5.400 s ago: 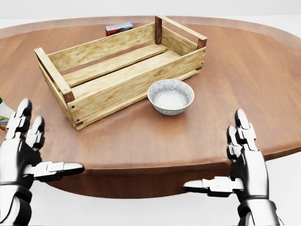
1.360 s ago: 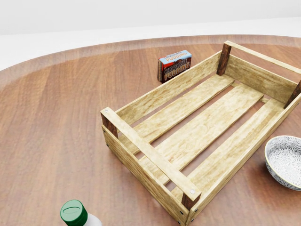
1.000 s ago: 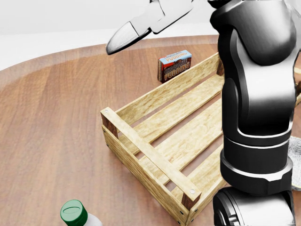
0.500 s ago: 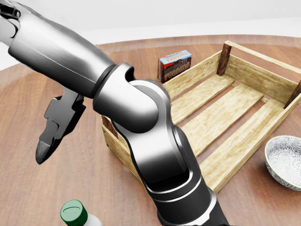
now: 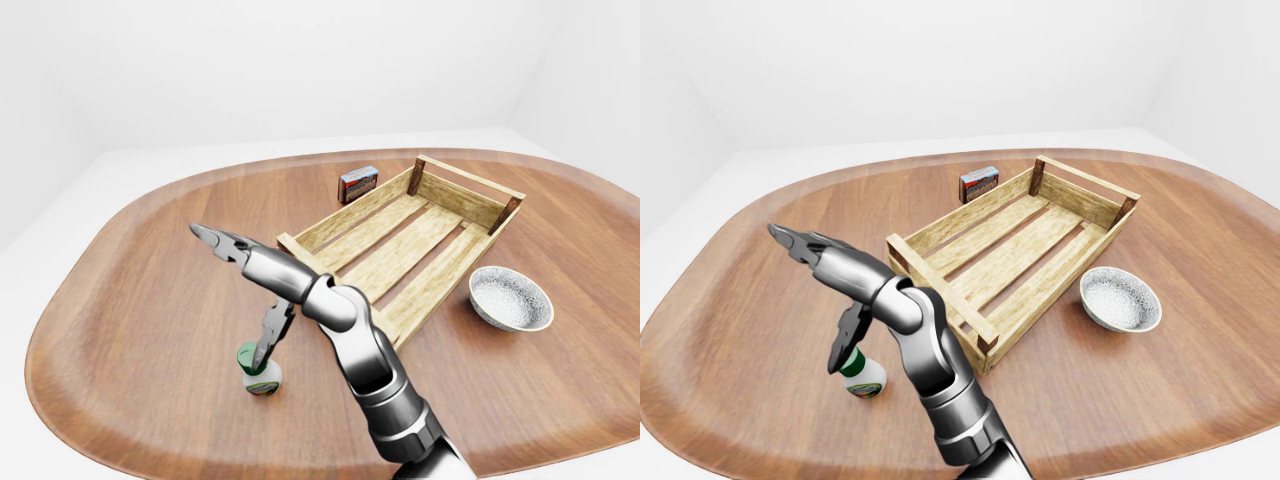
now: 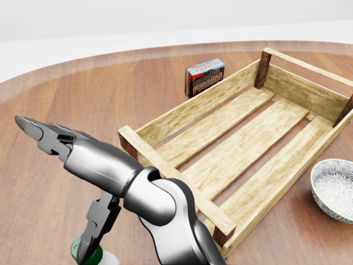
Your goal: Pick up the salad dressing and put it in the tray.
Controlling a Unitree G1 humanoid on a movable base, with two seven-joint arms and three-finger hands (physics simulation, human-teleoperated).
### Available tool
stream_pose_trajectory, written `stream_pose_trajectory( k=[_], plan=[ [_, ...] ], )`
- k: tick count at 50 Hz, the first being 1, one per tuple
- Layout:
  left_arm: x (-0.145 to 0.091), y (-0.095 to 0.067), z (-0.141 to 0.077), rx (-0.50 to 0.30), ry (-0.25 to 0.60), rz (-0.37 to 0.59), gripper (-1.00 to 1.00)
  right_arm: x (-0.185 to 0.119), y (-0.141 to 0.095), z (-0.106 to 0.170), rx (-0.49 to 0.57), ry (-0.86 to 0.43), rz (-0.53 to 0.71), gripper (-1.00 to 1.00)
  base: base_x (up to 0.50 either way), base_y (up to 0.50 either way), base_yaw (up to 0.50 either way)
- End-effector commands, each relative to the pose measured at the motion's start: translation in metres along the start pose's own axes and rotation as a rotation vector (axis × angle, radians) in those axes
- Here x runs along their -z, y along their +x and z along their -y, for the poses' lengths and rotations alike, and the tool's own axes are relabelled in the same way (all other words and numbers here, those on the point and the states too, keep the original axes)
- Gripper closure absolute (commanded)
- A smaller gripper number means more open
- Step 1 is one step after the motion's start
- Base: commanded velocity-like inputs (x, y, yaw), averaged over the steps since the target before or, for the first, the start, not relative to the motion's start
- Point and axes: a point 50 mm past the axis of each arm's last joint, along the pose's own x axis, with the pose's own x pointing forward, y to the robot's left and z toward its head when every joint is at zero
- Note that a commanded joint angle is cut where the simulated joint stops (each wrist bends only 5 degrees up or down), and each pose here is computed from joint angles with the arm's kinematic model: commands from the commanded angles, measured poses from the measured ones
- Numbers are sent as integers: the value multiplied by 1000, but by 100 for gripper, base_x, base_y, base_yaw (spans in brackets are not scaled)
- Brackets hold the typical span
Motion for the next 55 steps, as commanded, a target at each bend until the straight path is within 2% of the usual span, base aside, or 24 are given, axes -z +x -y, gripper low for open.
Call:
stream_pose_trajectory(
  k=[1, 17, 29, 40, 41, 42, 43, 48, 55],
  plan=[
    [3, 0, 1, 2, 0, -11, -100, 41, -7, -37, -83, 114, -155, -100, 0, 0, 0],
    [5, -1, 1, 5, 2, -16, -100, 76, -10, -83, -207, 226, -305, -100, 0, 0, 0],
    [4, -1, 0, 4, 1, -16, -100, 88, -6, -95, -268, 261, -361, -100, 0, 0, 0],
    [2, -1, 1, 7, 2, -7, -100, 105, -13, -107, -299, 298, -439, -100, 0, 0, 0],
    [3, -1, 1, 7, 2, -8, -100, 107, -14, -109, -306, 303, -446, -36, 0, 0, 0],
    [3, -2, 1, 7, 2, -8, -100, 108, -14, -110, -307, 304, -450, 43, 0, 0, 0],
    [3, -2, 1, 8, 2, -9, -100, 108, -15, -111, -308, 307, -451, 100, 0, 0, 0],
    [0, -2, 1, 12, 3, 2, -100, 90, -15, -112, -327, 263, -389, 100, 0, 0, 0],
    [1, -2, 2, 14, 4, -1, -100, 98, -19, -109, -317, 259, -417, 100, 0, 0, 0]
  ],
)
